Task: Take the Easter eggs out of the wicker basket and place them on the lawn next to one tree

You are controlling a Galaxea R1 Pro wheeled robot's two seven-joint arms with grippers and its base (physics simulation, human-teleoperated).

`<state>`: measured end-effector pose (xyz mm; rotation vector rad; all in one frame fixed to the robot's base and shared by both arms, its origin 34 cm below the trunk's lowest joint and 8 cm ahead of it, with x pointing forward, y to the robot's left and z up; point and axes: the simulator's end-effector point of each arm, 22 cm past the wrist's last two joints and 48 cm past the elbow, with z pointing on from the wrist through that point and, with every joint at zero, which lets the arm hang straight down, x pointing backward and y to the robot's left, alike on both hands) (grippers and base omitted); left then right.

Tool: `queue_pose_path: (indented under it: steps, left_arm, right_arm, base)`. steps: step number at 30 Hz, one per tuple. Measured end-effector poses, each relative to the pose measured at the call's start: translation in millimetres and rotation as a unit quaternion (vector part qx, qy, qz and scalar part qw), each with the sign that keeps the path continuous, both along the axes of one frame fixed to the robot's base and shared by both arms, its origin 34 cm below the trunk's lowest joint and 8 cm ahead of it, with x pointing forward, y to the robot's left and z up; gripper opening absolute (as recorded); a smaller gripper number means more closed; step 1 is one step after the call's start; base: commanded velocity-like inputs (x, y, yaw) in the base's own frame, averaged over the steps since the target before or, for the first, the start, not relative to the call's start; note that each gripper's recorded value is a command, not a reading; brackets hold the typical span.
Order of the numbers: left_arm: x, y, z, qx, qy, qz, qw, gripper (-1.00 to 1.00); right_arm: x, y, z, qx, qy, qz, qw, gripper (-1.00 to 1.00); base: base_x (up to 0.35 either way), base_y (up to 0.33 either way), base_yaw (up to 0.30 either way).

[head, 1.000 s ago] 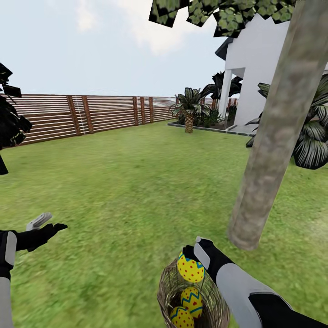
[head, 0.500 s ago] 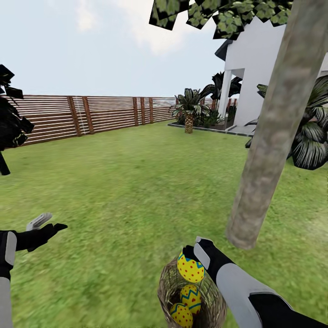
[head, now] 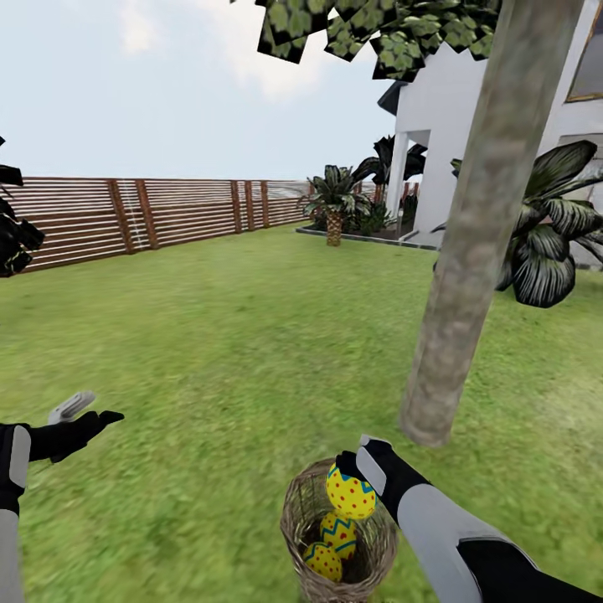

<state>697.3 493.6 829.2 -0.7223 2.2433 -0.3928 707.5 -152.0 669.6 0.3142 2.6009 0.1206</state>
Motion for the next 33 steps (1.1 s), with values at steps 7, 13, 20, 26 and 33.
queue_pose_path:
  steps: [7, 13, 20, 26, 33]
  left_arm:
    - [0.7, 0.1, 14.5, 0.0, -0.003, 0.0, 1.0, 1.0]
    - [1.2, 0.1, 26.6, 0.001, -0.005, 0.0, 1.0, 1.0]
    - [1.4, -0.5, 40.2, 0.001, -0.006, -0.001, 1.0, 1.0]
    - [1.2, -1.1, 51.5, 0.0, -0.008, -0.001, 1.0, 1.0]
    - [1.1, -1.1, 63.2, 0.0, -0.01, -0.001, 0.9999, 1.0]
  right_arm:
    - [0.8, 0.0, 13.9, 0.0, -0.002, 0.0, 1.0, -1.0]
    - [1.8, -0.2, 25.8, -0.001, -0.003, 0.0, 1.0, -1.0]
    - [2.3, -0.2, 39.4, 0.0, -0.005, 0.0, 1.0, -1.0]
    - [6.2, -1.0, 53.2, -0.001, -0.016, -0.004, 0.9999, -1.0]
    - [10.7, -2.5, 67.2, -0.001, -0.03, -0.009, 0.9995, -1.0]
  base:
    - [-0.002, 0.0, -0.257]
    - [-0.091, 0.0, -0.257]
    - [-0.139, 0.0, -0.257]
    - [-0.009, 0.0, -0.257]
    - [0.0, 0.0, -0.257]
